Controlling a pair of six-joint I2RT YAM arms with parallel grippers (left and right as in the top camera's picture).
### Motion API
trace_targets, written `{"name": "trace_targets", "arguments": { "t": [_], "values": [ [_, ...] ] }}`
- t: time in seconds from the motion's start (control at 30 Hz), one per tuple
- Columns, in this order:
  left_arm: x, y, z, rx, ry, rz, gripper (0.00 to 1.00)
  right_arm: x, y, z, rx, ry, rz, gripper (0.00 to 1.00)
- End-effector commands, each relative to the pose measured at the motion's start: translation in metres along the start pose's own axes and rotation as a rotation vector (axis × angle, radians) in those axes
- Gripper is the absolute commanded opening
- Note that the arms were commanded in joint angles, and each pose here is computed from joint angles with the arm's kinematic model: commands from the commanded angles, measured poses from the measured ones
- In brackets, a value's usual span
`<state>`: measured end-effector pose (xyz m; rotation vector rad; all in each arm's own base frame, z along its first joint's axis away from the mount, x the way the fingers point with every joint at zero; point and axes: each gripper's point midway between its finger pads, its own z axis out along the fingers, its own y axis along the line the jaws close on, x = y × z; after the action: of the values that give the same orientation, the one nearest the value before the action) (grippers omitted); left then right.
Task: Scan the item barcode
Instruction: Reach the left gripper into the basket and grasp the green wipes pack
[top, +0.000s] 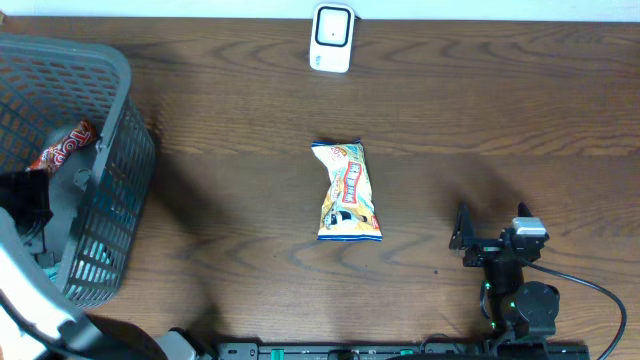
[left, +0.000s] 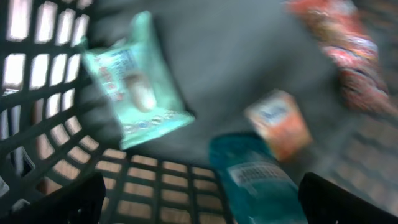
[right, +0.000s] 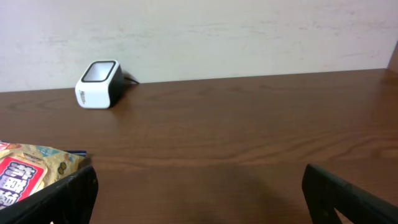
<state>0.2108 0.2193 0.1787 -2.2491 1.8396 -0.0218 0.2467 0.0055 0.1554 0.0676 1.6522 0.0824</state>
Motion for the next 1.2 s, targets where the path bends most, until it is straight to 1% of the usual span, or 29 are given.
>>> {"name": "trace_targets", "arguments": {
  "t": [0.0,0.27,0.4,0.53,0.73,0.77,0.8,0.83,0.87,0.97,1.0,1.03,1.07,1.17],
  "values": [
    [-0.005,0.018,0.030,-0.112,0.057,-0.145,0.99,0.001,0.000,0.000,0.001,0.004,-0.009,0.99],
    [0.003,0.039,0.082,-0.290,0.154,-0.137,0.98,0.001,0.000,0.000,0.001,0.004,-0.009,0.99],
    [0.000,0.053,0.100,-0.353,0.123,-0.126,0.98,0.001,0.000,0.000,0.001,0.004,-0.009,0.99],
    [-0.001,0.060,0.115,-0.362,0.088,-0.120,0.98,0.001,0.000,0.000,0.001,0.004,-0.009,0.99],
    [0.009,0.075,0.145,-0.353,0.083,-0.121,0.99,0.001,0.000,0.000,0.001,0.004,-0.009,0.99],
    [0.013,0.079,0.150,-0.357,0.086,-0.120,0.93,0.001,0.000,0.000,0.001,0.004,-0.009,0.99],
    [0.015,0.082,0.154,-0.360,0.087,-0.120,0.83,0.001,0.000,0.000,0.001,0.004,-0.009,0.99],
    [0.017,0.085,0.156,-0.363,0.089,-0.120,0.67,0.001,0.000,0.000,0.001,0.004,-0.009,0.99],
    [0.020,0.088,0.159,-0.366,0.091,-0.119,0.52,0.001,0.000,0.000,0.001,0.004,-0.009,0.99],
    [0.023,0.093,0.164,-0.369,0.093,-0.119,0.26,0.001,0.000,0.000,0.001,0.004,-0.009,0.99],
    [0.023,0.093,0.164,-0.369,0.093,-0.119,0.21,0.001,0.000,0.000,0.001,0.004,-0.009,0.99],
    [0.023,0.092,0.164,-0.365,0.092,-0.120,0.19,0.001,0.000,0.000,0.001,0.004,-0.009,0.99],
    [0.022,0.091,0.163,-0.363,0.090,-0.120,0.14,0.001,0.000,0.000,0.001,0.004,-0.009,0.99],
    [0.021,0.087,0.161,-0.344,0.090,-0.117,0.09,0.001,0.000,0.000,0.001,0.004,-0.009,0.99]
  ]
}}
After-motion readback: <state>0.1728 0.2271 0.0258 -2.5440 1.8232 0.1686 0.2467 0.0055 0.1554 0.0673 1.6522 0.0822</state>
